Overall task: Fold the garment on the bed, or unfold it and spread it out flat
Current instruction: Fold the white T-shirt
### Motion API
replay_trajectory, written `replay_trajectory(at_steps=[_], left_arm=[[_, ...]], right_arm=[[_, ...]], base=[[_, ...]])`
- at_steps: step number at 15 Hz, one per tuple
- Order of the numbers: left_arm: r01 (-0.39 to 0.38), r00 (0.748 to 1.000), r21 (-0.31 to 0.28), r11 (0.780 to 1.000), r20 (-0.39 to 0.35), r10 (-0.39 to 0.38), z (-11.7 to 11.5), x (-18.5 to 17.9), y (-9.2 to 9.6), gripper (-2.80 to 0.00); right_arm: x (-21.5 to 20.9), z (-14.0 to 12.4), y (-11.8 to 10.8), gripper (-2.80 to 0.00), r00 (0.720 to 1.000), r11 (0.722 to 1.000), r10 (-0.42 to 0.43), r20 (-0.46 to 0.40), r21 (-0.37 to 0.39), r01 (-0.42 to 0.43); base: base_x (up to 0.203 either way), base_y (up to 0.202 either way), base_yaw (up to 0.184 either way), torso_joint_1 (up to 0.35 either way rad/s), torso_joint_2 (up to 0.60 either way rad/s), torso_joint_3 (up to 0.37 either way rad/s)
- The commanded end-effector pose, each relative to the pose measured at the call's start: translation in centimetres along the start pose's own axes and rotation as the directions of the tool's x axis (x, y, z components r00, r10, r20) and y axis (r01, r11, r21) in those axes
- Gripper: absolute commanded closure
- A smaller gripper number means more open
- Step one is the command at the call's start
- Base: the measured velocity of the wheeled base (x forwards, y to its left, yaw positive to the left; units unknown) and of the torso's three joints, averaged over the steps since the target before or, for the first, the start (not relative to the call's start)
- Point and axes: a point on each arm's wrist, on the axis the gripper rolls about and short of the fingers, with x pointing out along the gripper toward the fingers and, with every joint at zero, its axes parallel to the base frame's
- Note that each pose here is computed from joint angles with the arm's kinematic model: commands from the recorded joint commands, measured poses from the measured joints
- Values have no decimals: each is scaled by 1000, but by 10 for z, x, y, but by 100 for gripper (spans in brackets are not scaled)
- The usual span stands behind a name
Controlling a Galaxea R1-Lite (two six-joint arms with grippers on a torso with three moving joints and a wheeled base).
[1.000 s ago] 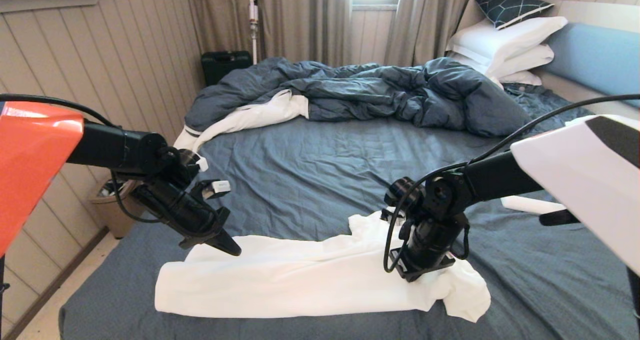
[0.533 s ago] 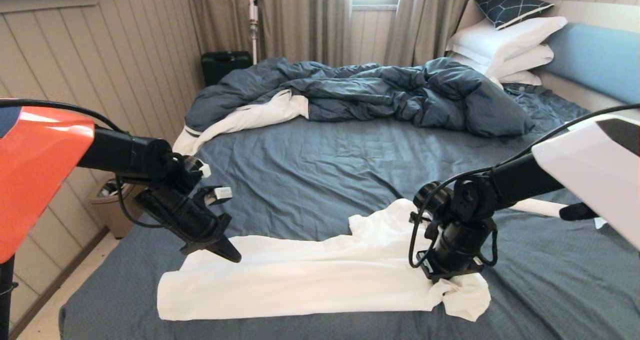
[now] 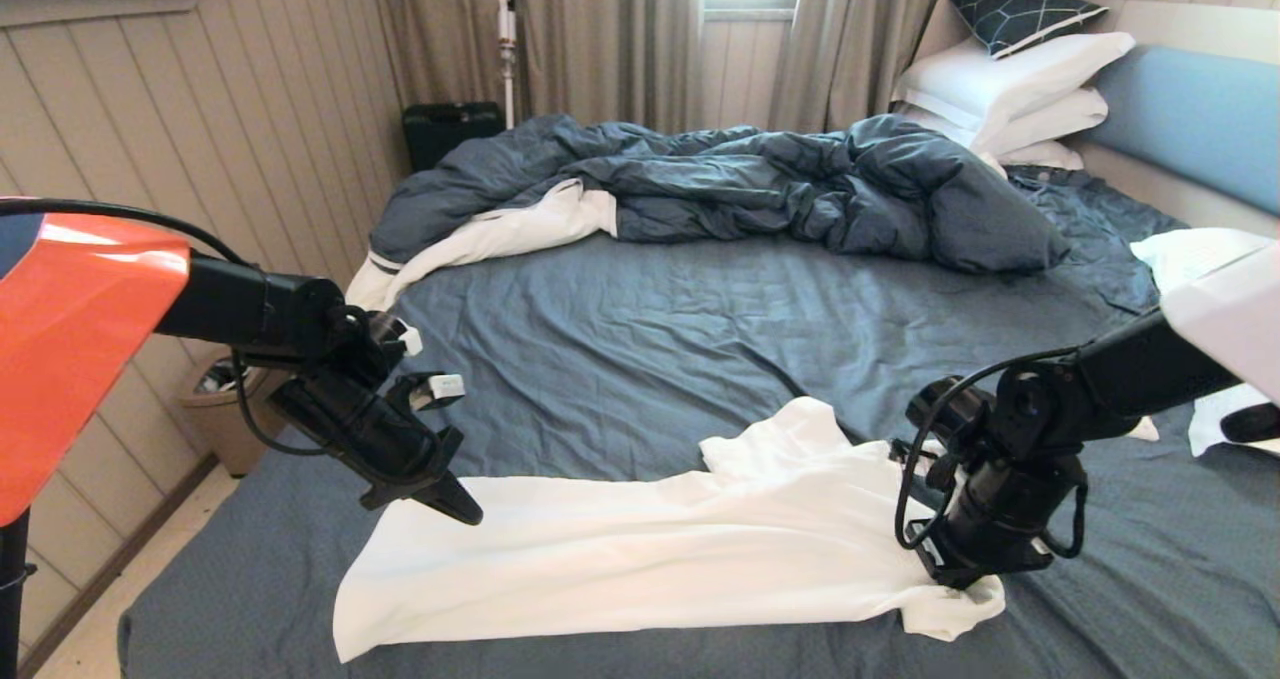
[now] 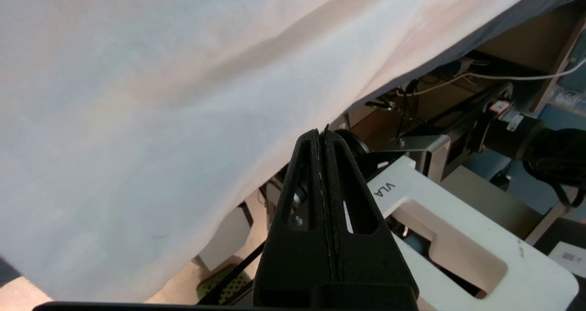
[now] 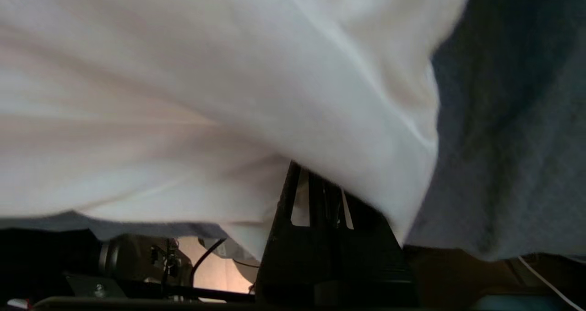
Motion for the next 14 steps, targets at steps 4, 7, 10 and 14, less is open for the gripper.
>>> replay_trajectory(at_steps=[4, 7, 10, 14], left_arm=[[5, 999, -4, 1000, 37, -4, -1, -14, 0, 0], [-10, 993, -52, 999, 118, 17, -9, -49, 22, 0], [-136, 984, -129, 982, 100, 149, -17, -59, 64, 0], [-164, 985, -95, 982, 39, 168, -13, -41, 99, 0]], right_arm=[[-35, -7, -5, 0, 994, 1000, 23, 103, 11, -24], [-88, -11, 1, 0, 953, 990, 142, 269, -37, -137], [-137, -7, 7, 0, 893, 981, 194, 405, -78, -177], [-162, -3, 12, 0, 878, 979, 202, 434, -62, -194]], base=[[0, 0, 0, 0, 0, 0], [0, 0, 0, 0, 0, 0], [0, 0, 0, 0, 0, 0], [0, 0, 0, 0, 0, 0]])
